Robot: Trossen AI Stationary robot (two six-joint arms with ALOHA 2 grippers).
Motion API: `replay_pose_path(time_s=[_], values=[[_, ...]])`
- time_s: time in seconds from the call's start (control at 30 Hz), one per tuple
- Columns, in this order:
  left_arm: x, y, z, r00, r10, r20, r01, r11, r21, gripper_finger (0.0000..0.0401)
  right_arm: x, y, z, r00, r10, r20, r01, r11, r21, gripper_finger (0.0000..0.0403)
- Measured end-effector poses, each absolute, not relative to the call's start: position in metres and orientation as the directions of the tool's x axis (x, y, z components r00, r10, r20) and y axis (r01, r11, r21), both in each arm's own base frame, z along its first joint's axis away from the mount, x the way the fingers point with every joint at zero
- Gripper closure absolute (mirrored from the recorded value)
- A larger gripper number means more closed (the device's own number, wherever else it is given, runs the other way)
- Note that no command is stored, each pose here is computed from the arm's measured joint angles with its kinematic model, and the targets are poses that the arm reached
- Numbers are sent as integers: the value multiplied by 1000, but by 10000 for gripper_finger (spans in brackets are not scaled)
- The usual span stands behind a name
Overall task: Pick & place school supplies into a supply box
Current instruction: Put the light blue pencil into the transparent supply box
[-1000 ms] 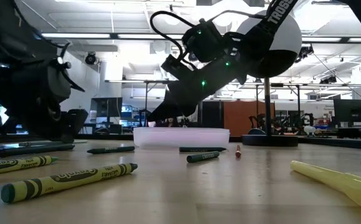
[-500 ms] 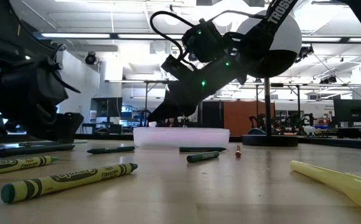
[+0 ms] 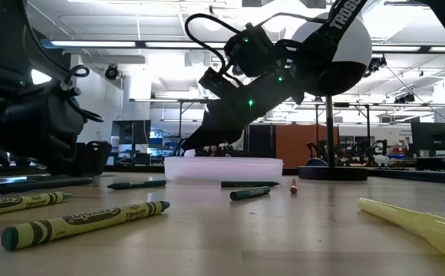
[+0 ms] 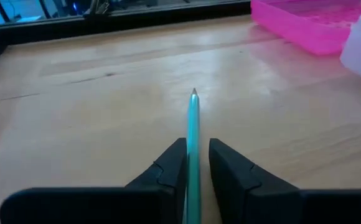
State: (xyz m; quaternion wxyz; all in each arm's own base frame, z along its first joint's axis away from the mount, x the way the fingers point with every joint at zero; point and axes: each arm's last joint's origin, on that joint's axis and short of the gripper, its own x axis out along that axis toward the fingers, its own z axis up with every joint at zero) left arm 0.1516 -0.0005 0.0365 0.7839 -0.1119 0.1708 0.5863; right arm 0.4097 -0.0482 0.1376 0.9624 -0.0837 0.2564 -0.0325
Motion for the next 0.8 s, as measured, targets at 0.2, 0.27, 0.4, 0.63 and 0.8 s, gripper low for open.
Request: replay_pose_path(time_s=[0.2,0.27,0.4,0.63,0.8], values=[[151,0,36,251,883,-397,-961,277,10,347,410,-48,138,866,-105,-488,19,984,-178,344],[151,0,36,249,891,-380,-962,271,6,378,410,-48,138,866,-105,-488,16,983,-184,344],[155,0,38,274,883,-381,-960,273,-57,380,410,-48,138,869,-105,-484,17,983,-184,344],[181,-7,56,402,807,-433,-915,371,-157,389,407,-38,156,880,-90,-467,0,982,-189,344],[204,-13,85,544,706,-454,-830,533,-164,391,390,-27,199,876,-80,-475,-17,981,-195,344]])
